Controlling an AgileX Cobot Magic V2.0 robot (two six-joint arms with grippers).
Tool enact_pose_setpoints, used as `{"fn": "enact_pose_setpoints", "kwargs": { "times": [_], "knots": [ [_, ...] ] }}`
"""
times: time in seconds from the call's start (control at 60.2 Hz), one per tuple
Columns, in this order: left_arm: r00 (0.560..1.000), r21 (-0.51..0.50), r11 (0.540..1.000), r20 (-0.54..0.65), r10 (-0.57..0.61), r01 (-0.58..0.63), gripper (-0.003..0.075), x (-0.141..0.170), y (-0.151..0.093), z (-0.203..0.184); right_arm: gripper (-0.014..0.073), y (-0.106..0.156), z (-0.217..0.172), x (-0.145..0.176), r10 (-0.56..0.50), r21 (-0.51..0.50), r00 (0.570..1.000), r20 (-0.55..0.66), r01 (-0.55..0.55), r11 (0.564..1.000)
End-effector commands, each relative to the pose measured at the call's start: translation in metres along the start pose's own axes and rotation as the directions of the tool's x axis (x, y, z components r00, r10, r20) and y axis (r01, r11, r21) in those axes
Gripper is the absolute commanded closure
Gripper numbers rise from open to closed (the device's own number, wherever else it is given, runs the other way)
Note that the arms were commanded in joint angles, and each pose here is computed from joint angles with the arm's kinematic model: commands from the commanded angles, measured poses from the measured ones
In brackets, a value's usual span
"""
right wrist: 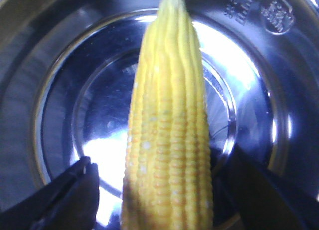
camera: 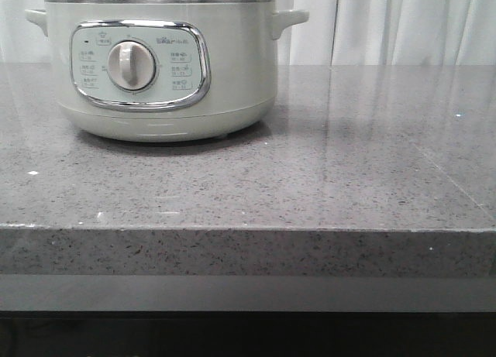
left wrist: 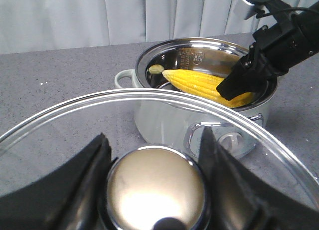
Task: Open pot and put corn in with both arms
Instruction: 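Lower the corn into the pot and open the right gripper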
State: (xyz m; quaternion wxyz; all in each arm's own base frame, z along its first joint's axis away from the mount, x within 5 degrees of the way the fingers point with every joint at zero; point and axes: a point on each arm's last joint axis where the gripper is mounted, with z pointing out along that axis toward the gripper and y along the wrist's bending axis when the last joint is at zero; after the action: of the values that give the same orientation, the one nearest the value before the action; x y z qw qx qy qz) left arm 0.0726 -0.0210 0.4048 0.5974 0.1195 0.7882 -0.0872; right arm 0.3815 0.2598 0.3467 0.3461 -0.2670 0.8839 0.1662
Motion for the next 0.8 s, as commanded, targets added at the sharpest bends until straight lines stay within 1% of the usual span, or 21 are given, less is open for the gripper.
{"fn": "enact_pose_setpoints", "kwargs": {
  "times": [0.0, 0.1, 0.183, 0.415, 0.564, 0.664, 0.78],
  "knots": [
    [0.984, 0.013, 1.0, 0.179, -0.009, 0.006, 0.0482, -0.022, -0.001, -0.008, 0.0013, 0.006, -0.038, -0.021, -0.012, -0.01, 0.989, 0.146, 0.014, 1.0],
    [0.984, 0.013, 1.0, 0.179, -0.009, 0.006, 0.0482, -0.022, -0.001, -0.008, 0.0015, 0.008, -0.046, -0.023, -0.007, -0.019, 0.987, 0.161, 0.01, 1.0],
    [0.984, 0.013, 1.0, 0.179, -0.009, 0.006, 0.0482, -0.022, -0.001, -0.008, 0.0015, 0.011, -0.061, -0.026, 0.004, -0.038, 0.983, 0.185, 0.004, 0.999],
    [0.984, 0.013, 1.0, 0.179, -0.009, 0.006, 0.0482, -0.022, -0.001, -0.008, 0.0015, 0.017, -0.128, -0.03, -0.017, -0.029, 0.96, 0.279, 0.026, 0.999],
    [0.984, 0.013, 1.0, 0.179, -0.009, 0.006, 0.0482, -0.022, -0.001, -0.008, 0.0015, 0.017, -0.161, -0.012, -0.044, 0.017, 0.939, 0.342, 0.04, 0.999],
    [0.984, 0.013, 1.0, 0.179, -0.009, 0.006, 0.0482, -0.022, -0.001, -0.008, 0.0015, 0.017, -0.177, 0.01, -0.045, 0.024, 0.928, 0.37, 0.038, 0.999],
    [0.984, 0.013, 1.0, 0.179, -0.009, 0.006, 0.0482, -0.022, -0.001, -0.008, 0.0015, 0.018, -0.201, 0.039, -0.043, 0.03, 0.904, 0.426, 0.033, 0.999]
  ]
}}
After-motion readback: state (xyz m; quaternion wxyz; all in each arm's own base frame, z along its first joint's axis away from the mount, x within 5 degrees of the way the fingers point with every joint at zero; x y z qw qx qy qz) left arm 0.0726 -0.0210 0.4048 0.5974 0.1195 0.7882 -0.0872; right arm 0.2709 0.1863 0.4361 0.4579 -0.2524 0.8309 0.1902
